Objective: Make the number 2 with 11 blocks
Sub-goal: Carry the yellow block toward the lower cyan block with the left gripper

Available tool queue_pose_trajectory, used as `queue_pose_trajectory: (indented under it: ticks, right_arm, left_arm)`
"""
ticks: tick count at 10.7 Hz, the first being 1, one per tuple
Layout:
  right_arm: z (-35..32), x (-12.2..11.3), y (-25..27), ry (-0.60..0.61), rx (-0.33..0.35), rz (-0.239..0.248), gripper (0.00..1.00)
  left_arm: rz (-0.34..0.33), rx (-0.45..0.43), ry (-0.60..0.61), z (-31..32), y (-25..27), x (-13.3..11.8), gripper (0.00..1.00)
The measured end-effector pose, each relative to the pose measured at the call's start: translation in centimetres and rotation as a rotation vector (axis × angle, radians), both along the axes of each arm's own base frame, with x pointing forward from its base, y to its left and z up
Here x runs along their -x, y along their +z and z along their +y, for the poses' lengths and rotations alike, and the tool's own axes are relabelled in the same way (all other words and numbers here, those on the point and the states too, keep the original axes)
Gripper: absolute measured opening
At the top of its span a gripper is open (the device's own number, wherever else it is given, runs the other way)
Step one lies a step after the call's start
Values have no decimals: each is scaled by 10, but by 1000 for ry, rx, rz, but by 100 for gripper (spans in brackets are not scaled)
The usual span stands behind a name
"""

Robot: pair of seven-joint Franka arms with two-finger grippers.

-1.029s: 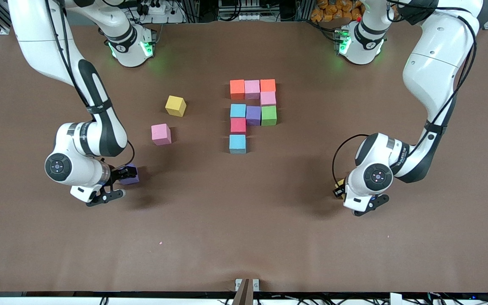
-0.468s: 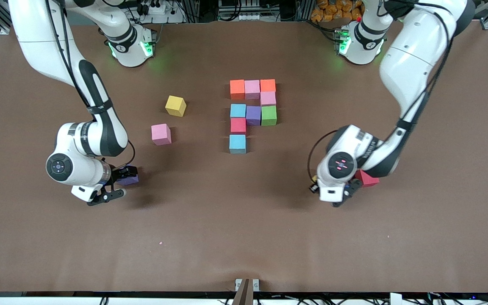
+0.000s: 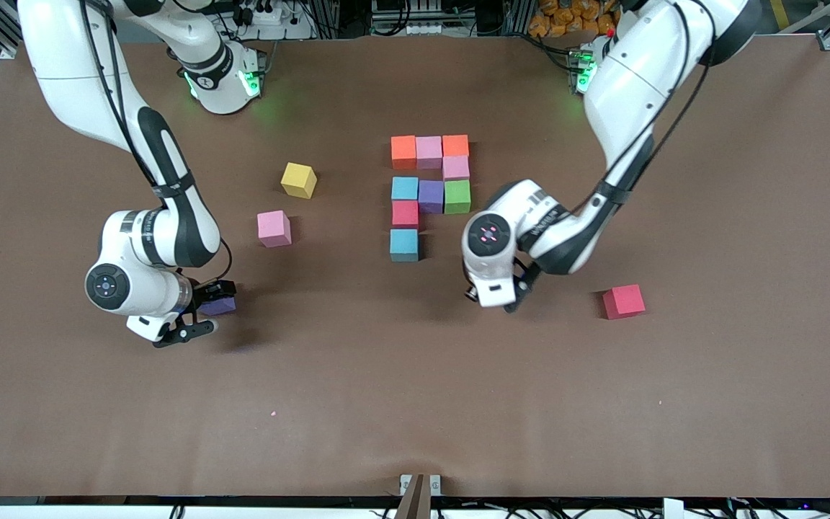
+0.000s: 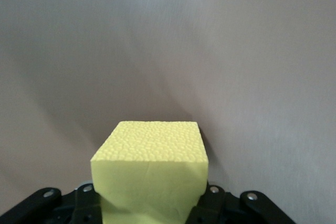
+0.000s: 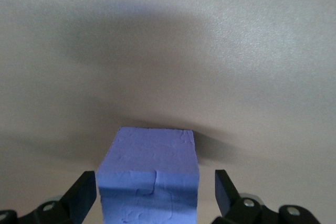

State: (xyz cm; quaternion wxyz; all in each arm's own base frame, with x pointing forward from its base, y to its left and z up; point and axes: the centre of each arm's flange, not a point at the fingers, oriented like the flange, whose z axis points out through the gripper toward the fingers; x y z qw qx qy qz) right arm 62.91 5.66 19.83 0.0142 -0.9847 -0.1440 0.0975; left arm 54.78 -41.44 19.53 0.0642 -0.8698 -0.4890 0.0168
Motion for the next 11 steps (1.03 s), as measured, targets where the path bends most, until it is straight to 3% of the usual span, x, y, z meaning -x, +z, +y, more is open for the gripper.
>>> queue_pose_trajectory:
  ticks: [1,4,7,11]
  right_arm:
    - [0,1,-2,0,1,3,98]
    - [0,1,-2,1,0,3,60]
    - [2,-1,1,60,-14,-2,60]
    - [24,-5,26,190,-55,-39,60]
  left_arm:
    - [-8,3,70,-13,1,9,57]
    - [-32,-16,279,-39,-1,31,57]
    - [-37,-34,410,-37,-8,37,57]
    - [-65,43,496,-23,-6,36,57]
